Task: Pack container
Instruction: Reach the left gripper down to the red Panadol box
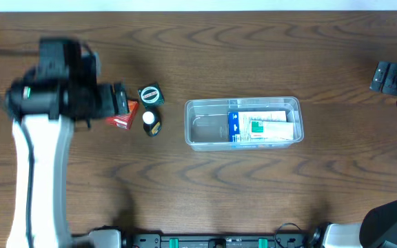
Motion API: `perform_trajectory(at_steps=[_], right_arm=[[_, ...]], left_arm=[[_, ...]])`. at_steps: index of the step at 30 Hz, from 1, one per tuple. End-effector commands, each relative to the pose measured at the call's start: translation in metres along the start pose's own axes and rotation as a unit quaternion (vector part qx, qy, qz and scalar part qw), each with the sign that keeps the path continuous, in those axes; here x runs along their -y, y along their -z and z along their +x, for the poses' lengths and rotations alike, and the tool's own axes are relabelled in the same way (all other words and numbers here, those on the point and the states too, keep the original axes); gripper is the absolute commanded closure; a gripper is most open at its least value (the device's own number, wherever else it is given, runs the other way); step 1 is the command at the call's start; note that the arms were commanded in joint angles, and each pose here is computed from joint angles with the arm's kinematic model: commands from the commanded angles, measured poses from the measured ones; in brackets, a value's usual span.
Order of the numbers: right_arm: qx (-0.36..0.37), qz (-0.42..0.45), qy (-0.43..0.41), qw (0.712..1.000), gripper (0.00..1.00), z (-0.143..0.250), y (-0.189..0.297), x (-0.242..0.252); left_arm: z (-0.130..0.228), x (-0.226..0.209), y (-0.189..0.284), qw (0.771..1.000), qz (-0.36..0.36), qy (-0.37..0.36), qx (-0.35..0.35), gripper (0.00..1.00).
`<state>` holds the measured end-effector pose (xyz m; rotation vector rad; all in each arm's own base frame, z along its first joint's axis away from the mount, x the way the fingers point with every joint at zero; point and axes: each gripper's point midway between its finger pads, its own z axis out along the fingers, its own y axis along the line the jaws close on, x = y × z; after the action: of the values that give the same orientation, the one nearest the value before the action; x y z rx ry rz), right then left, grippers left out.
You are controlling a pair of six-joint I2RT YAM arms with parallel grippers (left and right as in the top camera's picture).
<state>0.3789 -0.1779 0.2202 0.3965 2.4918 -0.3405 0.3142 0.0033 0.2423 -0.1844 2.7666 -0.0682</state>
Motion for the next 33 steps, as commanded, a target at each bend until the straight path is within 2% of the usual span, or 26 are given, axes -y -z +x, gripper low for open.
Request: perform_trajectory(at_steps=[1,4,11,15,25,33], right_arm=[[-0.002,0.002,-0.009,1.0,0.01,0.0,-0.002,0.002],[-0.002,0.002,-0.009,1.0,0.01,0.0,-0.002,0.002],[-0.002,0.002,-0.009,1.0,0.01,0.0,-0.002,0.002],[-0.002,0.002,-0.008,1.0,0.01,0.0,-0.002,0.002],[-0.002,0.001,-0.009,1.0,0.01,0.0,-0.002,0.002],[-0.002,0.002,-0.009,1.0,0.01,0.0,-0.002,0.002]], left_arm=[[-0.009,-0.023,-0.022,0.997,-0.063,-0.025,-0.033,0.02],[-0.007,-0.02,-0.047,0.996,-0.054,-0.029,-0.07,0.02],[-0.002,0.001,-0.097,0.984,0.021,-0.113,-0.136,0.02],[0.002,0.0,-0.125,0.977,0.027,-0.135,-0.166,0.02],[0.01,-0.003,-0.185,0.964,0.034,-0.155,-0.215,0.02],[0.01,-0.017,-0.208,0.963,0.027,-0.144,-0.224,0.02]])
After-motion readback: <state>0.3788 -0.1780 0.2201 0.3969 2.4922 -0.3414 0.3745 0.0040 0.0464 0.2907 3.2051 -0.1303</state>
